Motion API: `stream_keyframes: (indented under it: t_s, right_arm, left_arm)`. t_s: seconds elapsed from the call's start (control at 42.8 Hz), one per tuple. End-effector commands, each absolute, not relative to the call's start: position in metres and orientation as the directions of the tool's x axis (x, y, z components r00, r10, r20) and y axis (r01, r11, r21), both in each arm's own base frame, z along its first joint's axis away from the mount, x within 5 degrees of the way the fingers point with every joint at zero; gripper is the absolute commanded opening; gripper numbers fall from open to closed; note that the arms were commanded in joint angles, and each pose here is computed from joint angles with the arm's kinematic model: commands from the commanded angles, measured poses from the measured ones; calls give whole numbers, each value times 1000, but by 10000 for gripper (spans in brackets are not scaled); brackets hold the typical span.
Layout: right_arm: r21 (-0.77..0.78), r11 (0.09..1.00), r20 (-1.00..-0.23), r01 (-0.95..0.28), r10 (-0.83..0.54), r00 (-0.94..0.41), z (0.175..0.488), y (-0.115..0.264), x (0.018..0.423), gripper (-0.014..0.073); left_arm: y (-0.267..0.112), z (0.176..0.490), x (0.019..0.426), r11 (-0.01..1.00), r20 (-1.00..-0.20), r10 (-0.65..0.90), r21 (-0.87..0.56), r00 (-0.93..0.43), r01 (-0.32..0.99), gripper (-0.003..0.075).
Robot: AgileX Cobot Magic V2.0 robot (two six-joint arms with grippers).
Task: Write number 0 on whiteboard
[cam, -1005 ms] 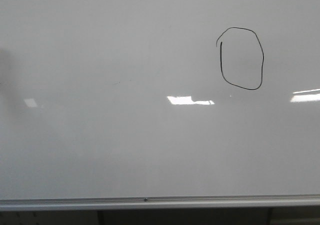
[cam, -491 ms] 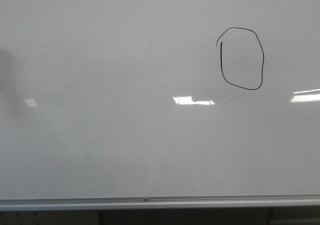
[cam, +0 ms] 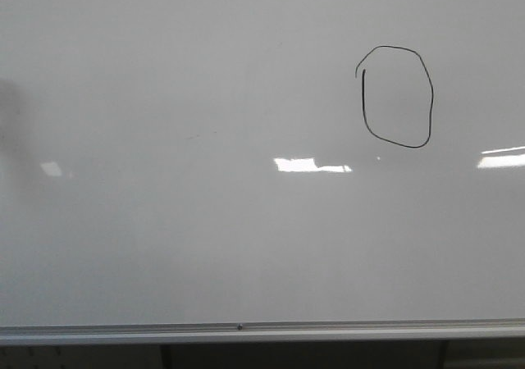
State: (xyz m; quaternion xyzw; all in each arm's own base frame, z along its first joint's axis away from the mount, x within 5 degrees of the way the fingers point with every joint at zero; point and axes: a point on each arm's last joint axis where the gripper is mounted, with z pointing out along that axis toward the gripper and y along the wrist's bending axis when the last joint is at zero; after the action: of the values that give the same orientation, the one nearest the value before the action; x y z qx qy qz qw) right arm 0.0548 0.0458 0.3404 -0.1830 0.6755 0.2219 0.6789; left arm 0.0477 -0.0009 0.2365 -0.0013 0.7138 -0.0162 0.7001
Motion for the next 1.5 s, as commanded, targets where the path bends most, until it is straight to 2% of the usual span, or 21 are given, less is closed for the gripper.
stream_keyframes:
  t_s: [0.0,0.327,1.472]
  right_arm:
    - [65,851,-995,-521,93,28,352,43,56,-69]
    - [65,851,-995,-521,93,28,352,43,56,-69]
    - [65,851,-995,-521,93,28,352,43,56,-69]
  left_arm:
    - [0,238,48,999,-996,-36,-35,86,9,-20]
    - [4,200,56,994,-996,-78,-81,38,-74,-20]
    - [4,200,56,994,-996,-74,-77,42,-74,-20]
